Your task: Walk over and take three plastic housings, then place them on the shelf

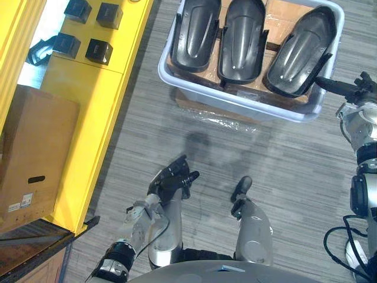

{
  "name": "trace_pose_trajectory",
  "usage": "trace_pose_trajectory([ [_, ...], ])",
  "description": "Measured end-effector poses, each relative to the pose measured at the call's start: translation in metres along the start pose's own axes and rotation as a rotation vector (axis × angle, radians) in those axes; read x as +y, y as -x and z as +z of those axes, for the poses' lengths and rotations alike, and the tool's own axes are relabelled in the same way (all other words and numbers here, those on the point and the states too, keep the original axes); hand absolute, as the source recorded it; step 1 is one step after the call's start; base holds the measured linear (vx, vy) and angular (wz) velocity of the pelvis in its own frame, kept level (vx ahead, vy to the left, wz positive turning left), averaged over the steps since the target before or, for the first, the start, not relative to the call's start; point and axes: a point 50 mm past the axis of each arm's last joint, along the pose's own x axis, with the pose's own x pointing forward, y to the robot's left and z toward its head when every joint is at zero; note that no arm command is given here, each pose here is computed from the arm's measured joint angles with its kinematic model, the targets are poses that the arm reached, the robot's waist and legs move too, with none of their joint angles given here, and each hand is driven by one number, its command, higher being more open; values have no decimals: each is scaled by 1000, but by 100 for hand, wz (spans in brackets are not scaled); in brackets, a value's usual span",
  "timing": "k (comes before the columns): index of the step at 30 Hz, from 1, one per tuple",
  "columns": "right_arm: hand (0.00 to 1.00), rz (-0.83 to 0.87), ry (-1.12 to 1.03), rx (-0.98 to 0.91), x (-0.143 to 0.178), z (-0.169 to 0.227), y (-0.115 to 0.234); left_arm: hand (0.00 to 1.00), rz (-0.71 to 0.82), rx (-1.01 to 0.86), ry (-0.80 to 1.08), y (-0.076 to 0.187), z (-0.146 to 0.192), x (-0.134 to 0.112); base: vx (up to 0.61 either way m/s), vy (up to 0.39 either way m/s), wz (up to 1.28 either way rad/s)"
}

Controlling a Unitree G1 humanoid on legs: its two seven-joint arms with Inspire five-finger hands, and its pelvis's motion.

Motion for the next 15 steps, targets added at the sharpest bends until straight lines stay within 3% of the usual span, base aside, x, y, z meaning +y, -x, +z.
trace_pose_trajectory([
  [5,100,-20,49,-25,1,27,-2,100,-11,-18,17,-4,4,-2,5,-62,6],
  [15,100,-29,172,-34,-1,37,-2,100,-1,-23,14,-3,5,-1,13,-73,8],
])
